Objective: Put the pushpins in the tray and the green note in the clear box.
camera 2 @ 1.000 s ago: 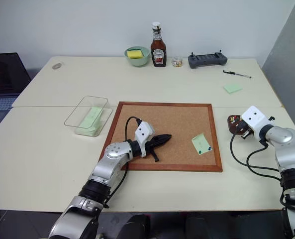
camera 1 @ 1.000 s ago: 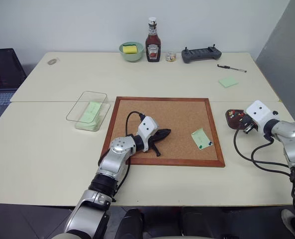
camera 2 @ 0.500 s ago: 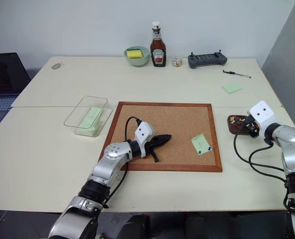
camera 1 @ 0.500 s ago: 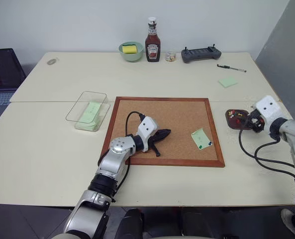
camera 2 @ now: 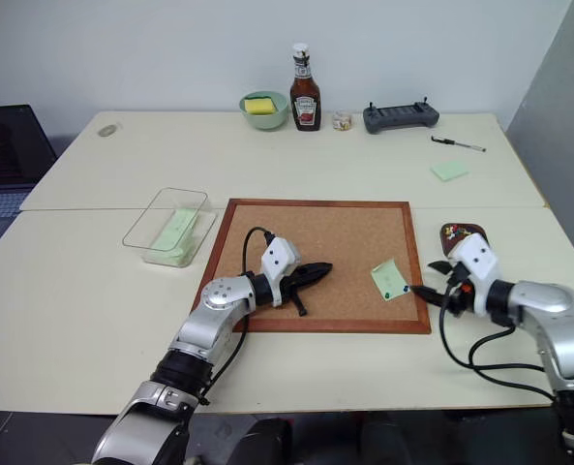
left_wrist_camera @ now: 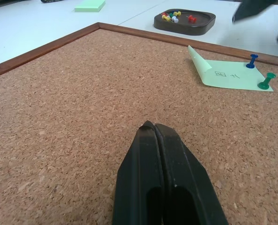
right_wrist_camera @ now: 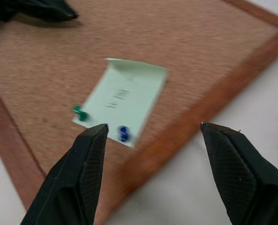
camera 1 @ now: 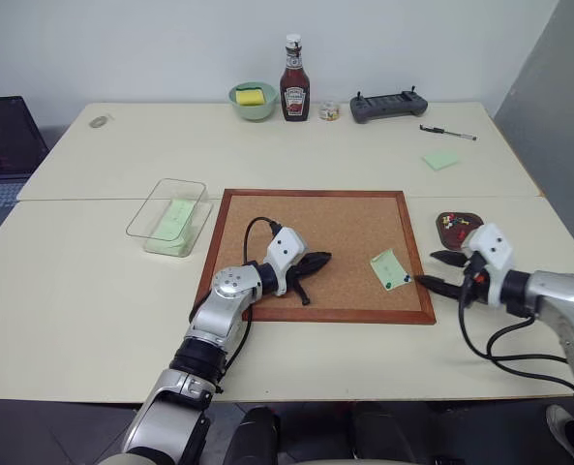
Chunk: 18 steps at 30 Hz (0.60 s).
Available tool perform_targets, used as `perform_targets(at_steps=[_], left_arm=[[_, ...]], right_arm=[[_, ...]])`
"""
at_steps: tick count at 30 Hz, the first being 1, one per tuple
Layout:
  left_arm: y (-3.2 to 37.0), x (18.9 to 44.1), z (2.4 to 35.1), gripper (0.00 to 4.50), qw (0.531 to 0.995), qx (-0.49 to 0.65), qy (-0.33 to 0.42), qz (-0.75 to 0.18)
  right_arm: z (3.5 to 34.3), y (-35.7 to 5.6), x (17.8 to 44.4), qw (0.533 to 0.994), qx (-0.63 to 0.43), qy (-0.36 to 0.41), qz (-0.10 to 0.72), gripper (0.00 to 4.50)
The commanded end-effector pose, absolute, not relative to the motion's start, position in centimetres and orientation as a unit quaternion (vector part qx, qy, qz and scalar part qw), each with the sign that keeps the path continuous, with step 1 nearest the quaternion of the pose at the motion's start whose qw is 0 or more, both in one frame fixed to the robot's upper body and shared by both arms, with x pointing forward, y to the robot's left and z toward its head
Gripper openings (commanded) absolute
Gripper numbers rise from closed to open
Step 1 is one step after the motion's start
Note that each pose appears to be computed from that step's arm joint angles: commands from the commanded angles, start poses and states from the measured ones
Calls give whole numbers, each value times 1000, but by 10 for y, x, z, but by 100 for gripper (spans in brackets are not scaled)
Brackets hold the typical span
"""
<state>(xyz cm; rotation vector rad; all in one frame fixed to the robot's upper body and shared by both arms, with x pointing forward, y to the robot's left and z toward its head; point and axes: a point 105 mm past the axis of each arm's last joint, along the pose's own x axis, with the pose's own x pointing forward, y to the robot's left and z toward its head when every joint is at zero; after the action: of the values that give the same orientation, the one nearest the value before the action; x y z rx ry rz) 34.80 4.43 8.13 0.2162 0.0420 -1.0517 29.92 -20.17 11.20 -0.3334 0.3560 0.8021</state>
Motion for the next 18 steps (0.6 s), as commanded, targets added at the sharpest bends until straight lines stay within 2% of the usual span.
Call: perform_targets(at_steps=[1,5,7,18], left_arm=[[46,341,58,0,853,106,64,-508],[48,340,58,0,853,107,64,-506],[49,340,58,0,854,107,64,-505],[50,340,57,0,854,110,65,-504]], right_arm=[[114,-196,307,887,-190,155,390,332],[111,-196,310,883,-200,157,394,332],[110,-196,310,881,-203,158,397,316],[107,-194,310,875,-213,157,405,85]])
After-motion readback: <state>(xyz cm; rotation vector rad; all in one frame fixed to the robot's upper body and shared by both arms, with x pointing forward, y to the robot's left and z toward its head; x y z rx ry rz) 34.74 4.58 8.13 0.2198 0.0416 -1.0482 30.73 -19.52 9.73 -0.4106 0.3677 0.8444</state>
